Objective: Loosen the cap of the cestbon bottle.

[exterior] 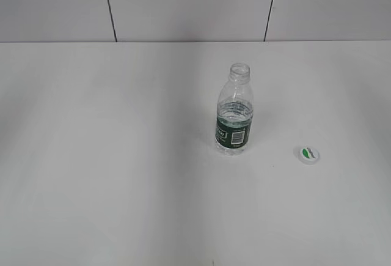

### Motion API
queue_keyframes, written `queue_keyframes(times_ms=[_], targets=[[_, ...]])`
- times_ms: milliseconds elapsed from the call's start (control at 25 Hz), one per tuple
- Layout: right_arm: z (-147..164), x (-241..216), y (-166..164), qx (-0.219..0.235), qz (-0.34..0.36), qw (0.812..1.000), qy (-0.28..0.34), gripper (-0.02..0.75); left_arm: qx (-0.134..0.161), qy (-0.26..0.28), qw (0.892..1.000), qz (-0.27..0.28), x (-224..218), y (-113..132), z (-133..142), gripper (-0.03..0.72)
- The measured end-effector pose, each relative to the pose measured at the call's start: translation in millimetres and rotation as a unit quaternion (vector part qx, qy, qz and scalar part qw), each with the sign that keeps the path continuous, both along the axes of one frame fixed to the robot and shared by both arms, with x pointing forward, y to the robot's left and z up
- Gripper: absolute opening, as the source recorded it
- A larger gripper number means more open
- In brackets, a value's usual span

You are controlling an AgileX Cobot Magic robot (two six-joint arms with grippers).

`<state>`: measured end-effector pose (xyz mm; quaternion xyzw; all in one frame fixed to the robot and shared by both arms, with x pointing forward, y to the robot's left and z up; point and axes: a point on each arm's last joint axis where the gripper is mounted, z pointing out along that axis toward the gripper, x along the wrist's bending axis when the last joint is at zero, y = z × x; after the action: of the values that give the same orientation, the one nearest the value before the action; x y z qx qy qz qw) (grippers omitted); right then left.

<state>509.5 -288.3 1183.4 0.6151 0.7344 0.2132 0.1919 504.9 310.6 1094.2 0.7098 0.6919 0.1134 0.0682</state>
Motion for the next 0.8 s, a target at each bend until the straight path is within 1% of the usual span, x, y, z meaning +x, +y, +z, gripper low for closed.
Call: queue_keyframes(times_ms=[120, 480, 600, 720, 760, 800], targets=[[-3, -18, 0, 0.001, 0.000, 1.000, 0.003, 0.589, 0.000, -0.022, 1.000, 0.000, -22, 0, 10, 0.540], [-43, -71, -1, 0.001, 0.000, 0.999, 0.054, 0.589, 0.002, -0.100, 0.995, 0.000, -87, -1, 36, 0.533], [-47, -87, -1, 0.001, -0.001, 0.999, 0.051, 0.589, 0.001, -0.129, 0.992, 0.000, -109, -2, 42, 0.531], [-46, -105, -1, 0.001, -0.001, 0.999, 0.035, 0.589, -0.001, -0.157, 0.988, 0.000, -132, -3, 45, 0.530], [-47, -110, -2, 0.001, -0.001, 0.999, 0.032, 0.589, -0.001, -0.175, 0.985, 0.000, -145, -3, 47, 0.530], [-46, -116, -2, 0.001, -0.001, 1.000, 0.025, 0.589, -0.001, -0.182, 0.983, 0.000, -152, -3, 46, 0.530]])
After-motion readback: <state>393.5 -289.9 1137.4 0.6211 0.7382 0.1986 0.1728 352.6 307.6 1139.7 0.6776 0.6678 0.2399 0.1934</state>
